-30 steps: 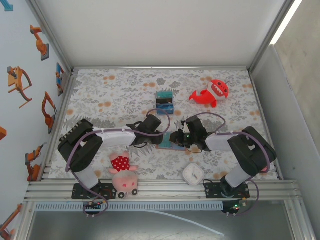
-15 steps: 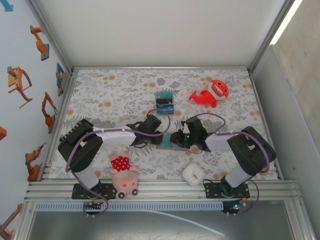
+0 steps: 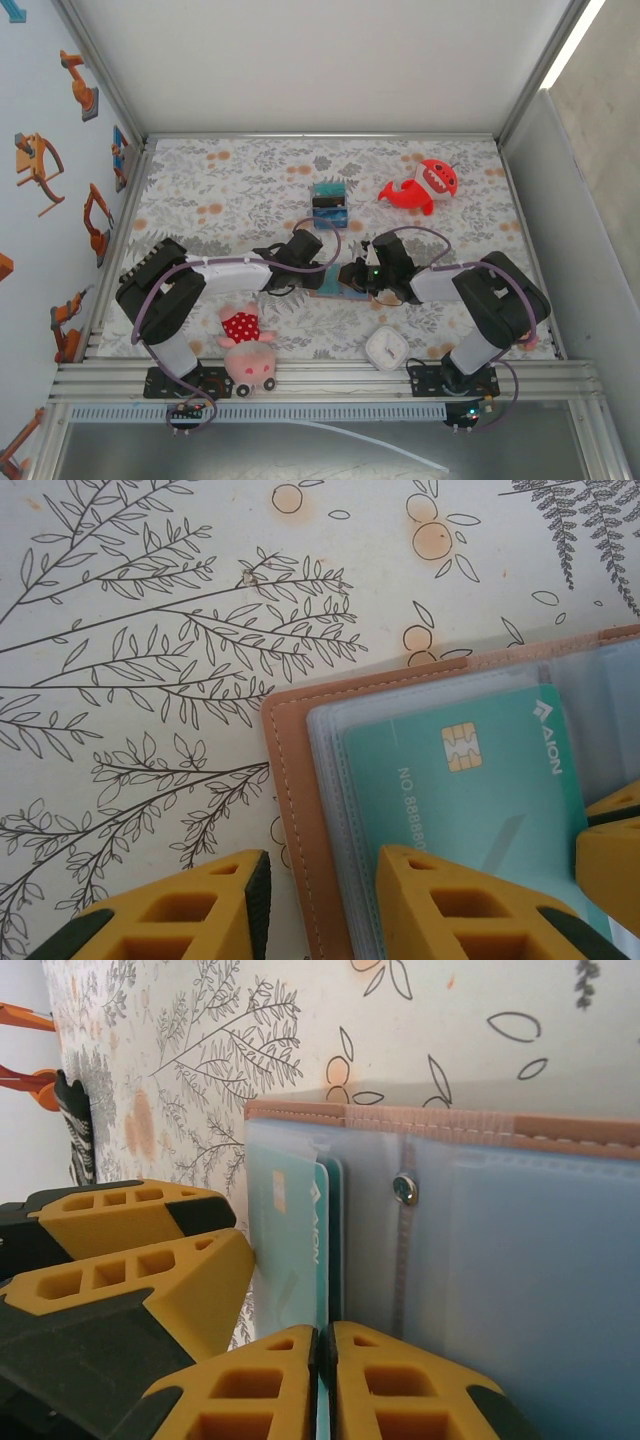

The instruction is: Take the credit cards out of the card holder

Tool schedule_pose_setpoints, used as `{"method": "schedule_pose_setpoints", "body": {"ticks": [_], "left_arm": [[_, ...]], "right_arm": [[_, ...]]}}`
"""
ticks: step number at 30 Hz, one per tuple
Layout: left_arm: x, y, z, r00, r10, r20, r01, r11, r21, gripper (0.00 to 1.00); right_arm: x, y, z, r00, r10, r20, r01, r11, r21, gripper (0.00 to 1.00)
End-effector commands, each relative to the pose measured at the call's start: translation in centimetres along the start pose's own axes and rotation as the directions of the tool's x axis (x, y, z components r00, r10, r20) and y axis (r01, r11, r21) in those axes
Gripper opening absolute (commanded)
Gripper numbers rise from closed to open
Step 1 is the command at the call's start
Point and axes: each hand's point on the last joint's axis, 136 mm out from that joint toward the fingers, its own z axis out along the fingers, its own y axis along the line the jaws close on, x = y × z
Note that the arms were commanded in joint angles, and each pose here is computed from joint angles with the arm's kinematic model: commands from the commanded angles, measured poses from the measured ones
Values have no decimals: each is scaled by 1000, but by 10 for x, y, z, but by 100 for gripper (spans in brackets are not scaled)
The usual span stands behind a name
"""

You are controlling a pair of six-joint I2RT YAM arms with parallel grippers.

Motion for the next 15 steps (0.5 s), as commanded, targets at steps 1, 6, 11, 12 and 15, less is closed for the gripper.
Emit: {"method": "schedule_pose_setpoints", "body": {"ticks": [1,6,11,12,15], "left_arm": [[15,0,5,998,15,-62,-16,1000,-13,34],[16,1,6,998,16,-64,-17,1000,-18,34],[15,3,6,998,14,-63,-16,999,-30,34],[16,4,6,998,14,-64,-16,999,-33,33],[17,4,8,998,17,-69,-19,999,-36,30]], "right_arm": [[-1,9,0,1000,-14,0,14,999,-50,10],[0,5,-1,1000,-8,5,9,999,-45,7],[-2,-2,-5,1000,5,19,-4,999,-35,3],[-3,-3,-6,1000,6,22,-6,999,-34,3],[-4,-5,-8,1000,10,29,-9,999,-34,2]]}}
